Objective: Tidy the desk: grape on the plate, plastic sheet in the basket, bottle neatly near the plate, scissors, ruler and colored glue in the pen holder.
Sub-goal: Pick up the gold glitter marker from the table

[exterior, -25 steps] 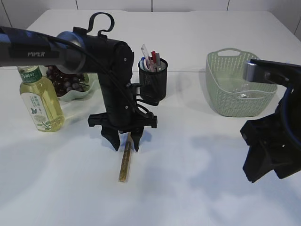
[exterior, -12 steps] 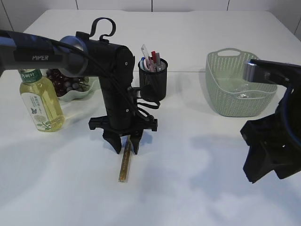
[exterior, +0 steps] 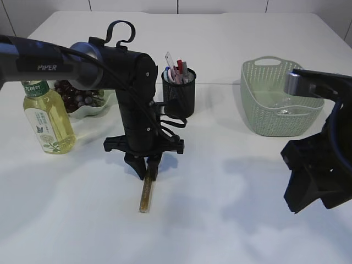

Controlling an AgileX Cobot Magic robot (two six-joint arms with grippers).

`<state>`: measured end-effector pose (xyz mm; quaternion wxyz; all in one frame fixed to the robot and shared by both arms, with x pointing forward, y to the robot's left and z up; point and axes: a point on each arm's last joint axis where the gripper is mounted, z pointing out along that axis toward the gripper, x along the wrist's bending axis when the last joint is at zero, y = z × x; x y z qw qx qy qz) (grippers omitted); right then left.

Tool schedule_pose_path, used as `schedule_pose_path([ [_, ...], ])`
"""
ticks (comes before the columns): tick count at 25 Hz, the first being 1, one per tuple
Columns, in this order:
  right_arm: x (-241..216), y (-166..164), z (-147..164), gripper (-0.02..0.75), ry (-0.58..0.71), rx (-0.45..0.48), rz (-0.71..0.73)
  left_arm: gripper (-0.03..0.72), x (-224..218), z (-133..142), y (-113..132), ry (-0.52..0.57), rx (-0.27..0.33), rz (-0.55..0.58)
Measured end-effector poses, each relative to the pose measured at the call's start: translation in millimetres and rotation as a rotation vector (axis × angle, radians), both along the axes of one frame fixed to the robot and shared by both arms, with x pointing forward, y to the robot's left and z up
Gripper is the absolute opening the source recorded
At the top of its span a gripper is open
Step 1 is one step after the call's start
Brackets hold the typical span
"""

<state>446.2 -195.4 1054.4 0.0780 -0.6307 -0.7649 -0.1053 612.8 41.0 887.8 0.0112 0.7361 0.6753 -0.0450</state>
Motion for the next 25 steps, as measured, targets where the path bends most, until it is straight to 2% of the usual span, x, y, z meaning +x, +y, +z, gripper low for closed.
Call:
schedule_pose_path([
  [5,0.0,0.0,0.0,0.438,0.0,0.0,0.0,0.128,-0.3,0.0,0.2,0.002,0.001,-0.006],
  [25,0.0,0.0,0.0,0.435,0.0,0.0,0.0,0.122,-10.0,6.1,2.6,0.086,0.029,-0.084],
])
